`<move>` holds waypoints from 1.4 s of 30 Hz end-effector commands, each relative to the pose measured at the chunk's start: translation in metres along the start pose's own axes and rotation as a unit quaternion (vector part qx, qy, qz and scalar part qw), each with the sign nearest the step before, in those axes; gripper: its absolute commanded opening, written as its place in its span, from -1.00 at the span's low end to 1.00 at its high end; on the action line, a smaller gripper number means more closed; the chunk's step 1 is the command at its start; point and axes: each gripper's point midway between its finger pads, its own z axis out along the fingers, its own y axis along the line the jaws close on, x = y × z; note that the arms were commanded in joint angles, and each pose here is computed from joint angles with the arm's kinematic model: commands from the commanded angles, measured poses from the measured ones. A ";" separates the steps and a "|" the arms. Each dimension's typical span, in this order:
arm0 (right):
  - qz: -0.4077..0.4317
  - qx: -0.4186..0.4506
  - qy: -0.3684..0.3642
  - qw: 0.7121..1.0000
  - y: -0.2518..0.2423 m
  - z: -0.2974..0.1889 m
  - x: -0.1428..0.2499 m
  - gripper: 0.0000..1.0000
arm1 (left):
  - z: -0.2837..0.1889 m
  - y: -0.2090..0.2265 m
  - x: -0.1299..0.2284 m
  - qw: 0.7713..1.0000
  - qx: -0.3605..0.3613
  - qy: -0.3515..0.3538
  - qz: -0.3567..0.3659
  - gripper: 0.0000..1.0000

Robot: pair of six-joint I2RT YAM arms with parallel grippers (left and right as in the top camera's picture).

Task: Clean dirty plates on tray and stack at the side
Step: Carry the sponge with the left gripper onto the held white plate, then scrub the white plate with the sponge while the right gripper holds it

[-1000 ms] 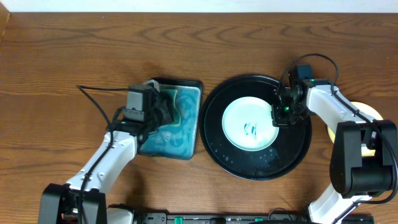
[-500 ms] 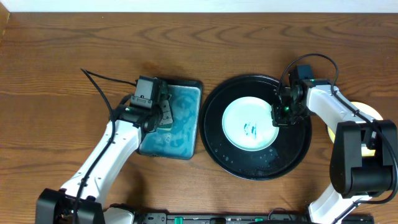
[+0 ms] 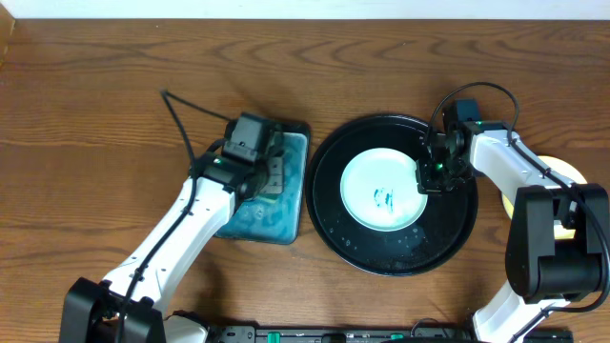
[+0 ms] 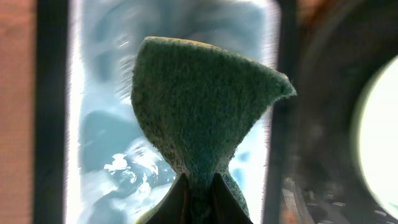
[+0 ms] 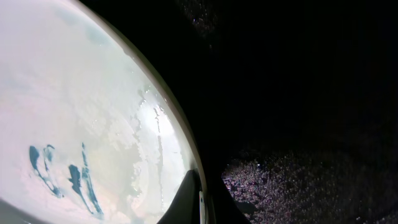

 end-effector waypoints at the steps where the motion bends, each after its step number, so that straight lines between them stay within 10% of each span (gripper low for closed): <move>1: -0.014 -0.018 0.036 0.999 0.011 0.017 0.018 -0.98 | -0.025 -0.049 -0.029 0.996 0.070 -0.039 0.049 -0.85; 26: -0.060 -0.021 0.040 0.997 0.040 0.023 0.022 -0.98 | 0.058 -0.222 0.030 0.979 0.204 -0.001 0.009 -0.85; 36: -0.060 -0.021 0.040 0.997 0.040 0.023 0.022 -0.97 | 0.084 -0.221 0.044 0.982 0.186 0.020 -0.003 -0.85; 42: -0.060 -0.021 0.041 0.997 0.040 0.023 0.023 -0.98 | 0.110 -0.139 0.056 1.000 -0.001 0.025 -0.004 -0.85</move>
